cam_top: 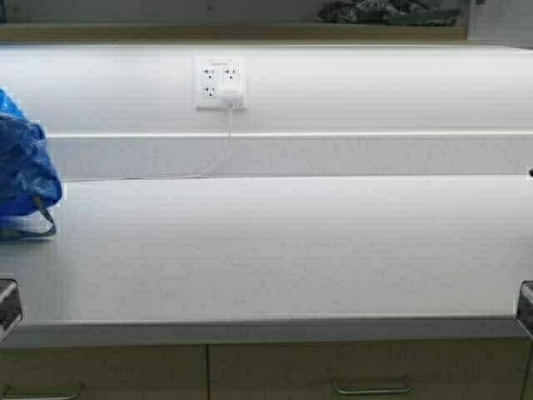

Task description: Open the cabinet, put the pot inside, then close it

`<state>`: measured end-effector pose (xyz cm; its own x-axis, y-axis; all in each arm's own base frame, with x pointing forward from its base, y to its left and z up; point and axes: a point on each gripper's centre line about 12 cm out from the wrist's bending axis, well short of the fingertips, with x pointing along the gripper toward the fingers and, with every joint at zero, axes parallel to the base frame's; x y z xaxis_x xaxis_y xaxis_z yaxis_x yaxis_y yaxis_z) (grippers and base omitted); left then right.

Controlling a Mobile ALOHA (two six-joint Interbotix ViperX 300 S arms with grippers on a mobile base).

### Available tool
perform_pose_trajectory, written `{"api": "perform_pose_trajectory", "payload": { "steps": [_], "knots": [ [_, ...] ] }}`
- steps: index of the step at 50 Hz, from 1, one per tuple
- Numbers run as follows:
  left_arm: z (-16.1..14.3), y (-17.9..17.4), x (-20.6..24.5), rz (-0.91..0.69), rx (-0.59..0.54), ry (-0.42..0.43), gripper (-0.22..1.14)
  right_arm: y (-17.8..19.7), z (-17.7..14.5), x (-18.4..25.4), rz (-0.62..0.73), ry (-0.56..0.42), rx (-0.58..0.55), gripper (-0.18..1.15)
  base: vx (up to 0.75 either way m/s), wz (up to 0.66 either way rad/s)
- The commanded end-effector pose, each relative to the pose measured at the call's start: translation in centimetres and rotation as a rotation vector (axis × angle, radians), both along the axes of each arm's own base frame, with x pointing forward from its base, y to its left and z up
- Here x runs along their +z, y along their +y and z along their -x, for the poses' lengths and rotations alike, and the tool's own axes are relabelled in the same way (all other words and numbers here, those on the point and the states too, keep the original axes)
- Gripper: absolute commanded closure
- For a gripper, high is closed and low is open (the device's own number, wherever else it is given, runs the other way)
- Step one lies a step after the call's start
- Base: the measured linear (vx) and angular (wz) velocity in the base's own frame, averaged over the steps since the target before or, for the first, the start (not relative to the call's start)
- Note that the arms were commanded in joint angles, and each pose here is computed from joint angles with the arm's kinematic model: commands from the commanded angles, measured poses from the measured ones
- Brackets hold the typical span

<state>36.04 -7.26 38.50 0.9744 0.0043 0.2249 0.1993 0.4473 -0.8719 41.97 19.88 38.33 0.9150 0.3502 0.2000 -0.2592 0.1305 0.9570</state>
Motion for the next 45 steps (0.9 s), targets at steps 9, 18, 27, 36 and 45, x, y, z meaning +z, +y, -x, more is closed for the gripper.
{"api": "perform_pose_trajectory", "payload": {
  "steps": [9, 18, 27, 36, 45],
  "knots": [
    [-4.1, -3.7, 2.6, -0.006, -0.08, -0.026, 0.9, 2.4, -1.2, 4.8, -0.054, -0.053, 0.052, 0.9, 0.12, 0.06],
    [-7.0, -4.5, 3.2, 0.001, -0.077, -0.046, 0.9, 2.6, -3.2, 4.4, -0.065, -0.055, 0.038, 0.9, 0.09, 0.04],
    [-9.1, -4.9, 2.3, 0.005, -0.071, -0.032, 0.9, 3.0, -4.9, 3.5, -0.09, -0.082, 0.02, 0.9, 0.08, 0.03],
    [-11.2, -3.9, 0.4, -0.003, -0.037, -0.002, 0.9, 3.0, -6.2, 2.7, -0.108, -0.108, -0.001, 0.9, 0.06, 0.02],
    [-12.7, -3.1, -0.6, 0.0, -0.02, 0.02, 0.9, 3.1, -6.9, 2.3, -0.107, -0.103, -0.006, 0.9, 0.05, 0.03]
  ]
}}
